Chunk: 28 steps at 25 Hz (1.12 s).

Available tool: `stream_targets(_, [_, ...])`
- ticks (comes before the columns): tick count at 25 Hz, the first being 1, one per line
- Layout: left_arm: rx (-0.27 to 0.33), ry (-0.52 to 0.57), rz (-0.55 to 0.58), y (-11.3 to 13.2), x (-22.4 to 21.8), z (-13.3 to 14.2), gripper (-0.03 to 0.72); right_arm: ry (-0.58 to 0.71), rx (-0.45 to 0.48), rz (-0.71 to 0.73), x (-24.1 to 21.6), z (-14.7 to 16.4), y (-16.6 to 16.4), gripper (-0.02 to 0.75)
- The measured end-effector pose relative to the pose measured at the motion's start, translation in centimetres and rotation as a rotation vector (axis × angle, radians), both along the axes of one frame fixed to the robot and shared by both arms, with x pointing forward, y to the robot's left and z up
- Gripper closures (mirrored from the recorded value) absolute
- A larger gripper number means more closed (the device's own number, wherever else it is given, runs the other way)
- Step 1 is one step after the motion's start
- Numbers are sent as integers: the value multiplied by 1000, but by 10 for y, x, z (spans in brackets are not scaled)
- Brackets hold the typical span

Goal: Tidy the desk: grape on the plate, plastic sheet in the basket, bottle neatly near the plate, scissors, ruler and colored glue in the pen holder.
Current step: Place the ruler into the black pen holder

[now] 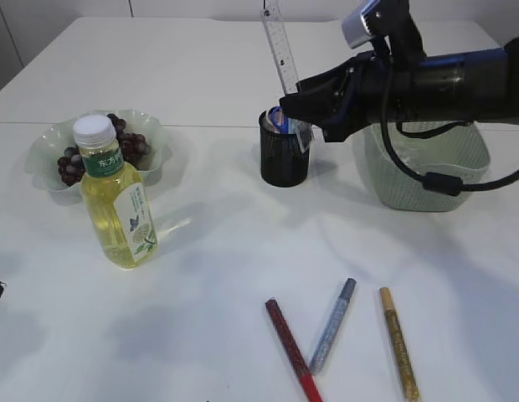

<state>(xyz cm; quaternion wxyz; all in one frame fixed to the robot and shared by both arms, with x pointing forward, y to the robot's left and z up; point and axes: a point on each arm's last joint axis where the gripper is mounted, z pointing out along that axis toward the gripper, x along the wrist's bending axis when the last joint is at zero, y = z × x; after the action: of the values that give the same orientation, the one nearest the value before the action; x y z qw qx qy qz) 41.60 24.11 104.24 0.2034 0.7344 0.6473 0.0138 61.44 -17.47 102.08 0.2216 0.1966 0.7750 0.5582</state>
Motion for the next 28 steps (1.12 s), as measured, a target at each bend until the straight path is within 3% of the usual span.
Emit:
stream_targets(16, [0, 0, 0, 0, 0, 0, 200, -42, 66, -46, 93, -13, 14, 438])
stream_targets(28, [-2, 0, 1, 0, 0, 0, 200, 7, 40, -133, 116, -44, -3, 438])
